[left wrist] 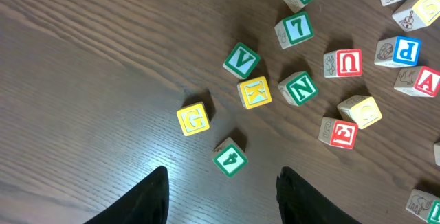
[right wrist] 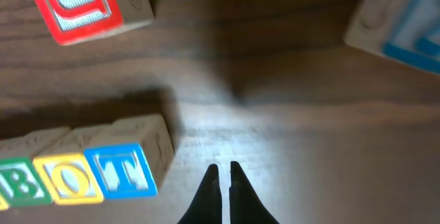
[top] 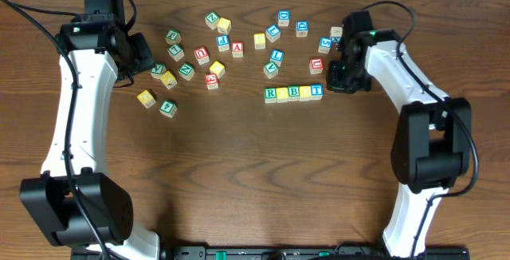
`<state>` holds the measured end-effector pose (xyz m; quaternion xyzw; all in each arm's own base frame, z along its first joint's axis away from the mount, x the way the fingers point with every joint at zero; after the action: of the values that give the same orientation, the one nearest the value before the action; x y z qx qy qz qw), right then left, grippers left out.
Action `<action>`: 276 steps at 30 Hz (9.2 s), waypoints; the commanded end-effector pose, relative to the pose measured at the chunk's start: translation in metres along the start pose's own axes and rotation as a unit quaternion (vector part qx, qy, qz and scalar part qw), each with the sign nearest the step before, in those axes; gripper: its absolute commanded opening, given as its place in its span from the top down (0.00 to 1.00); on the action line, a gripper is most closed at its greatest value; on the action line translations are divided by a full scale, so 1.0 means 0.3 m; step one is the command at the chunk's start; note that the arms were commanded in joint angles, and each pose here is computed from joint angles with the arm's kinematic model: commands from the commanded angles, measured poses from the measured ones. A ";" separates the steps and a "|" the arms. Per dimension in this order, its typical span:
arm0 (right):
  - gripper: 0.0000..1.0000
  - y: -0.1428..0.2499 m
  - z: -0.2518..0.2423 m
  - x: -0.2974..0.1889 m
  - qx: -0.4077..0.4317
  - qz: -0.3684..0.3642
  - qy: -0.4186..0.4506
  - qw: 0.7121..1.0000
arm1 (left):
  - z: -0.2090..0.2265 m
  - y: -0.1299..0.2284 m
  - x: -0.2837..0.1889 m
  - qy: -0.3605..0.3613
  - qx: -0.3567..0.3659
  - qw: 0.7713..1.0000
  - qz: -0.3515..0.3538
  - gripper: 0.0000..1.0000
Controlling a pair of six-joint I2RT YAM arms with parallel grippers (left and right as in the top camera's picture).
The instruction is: Spell out ROBOT
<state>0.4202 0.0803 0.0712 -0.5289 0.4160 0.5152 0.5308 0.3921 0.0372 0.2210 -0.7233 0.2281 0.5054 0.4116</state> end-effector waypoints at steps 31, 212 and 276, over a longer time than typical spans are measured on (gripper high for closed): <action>0.98 0.001 0.172 0.092 -0.080 -0.014 -0.050 0.995 | -0.002 0.004 0.010 -0.001 0.002 1.000 0.004 0.50; 0.81 -0.086 0.250 -0.555 -0.092 -0.169 -0.074 0.978 | 0.052 -0.047 -0.289 0.046 -0.001 0.994 -0.097 0.49; 0.01 0.201 0.108 -1.154 -0.118 -0.375 0.053 0.918 | 0.088 -0.029 -0.305 0.036 -0.009 0.995 -0.089 0.02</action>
<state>0.3207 0.0765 0.3941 -0.7035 0.1753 0.3201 0.6098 0.3500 0.0555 0.2923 -0.7555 0.1795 0.4557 0.4351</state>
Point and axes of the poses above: each gripper's point midway between its finger pads, its own x axis out along the fingers, its own z axis along the line the jaws close on, y = z × x, the point moved 4 cm from there along -x, back along the fingers, and after that the axes turned 11 degrees about -x, right-handed, at the moved point
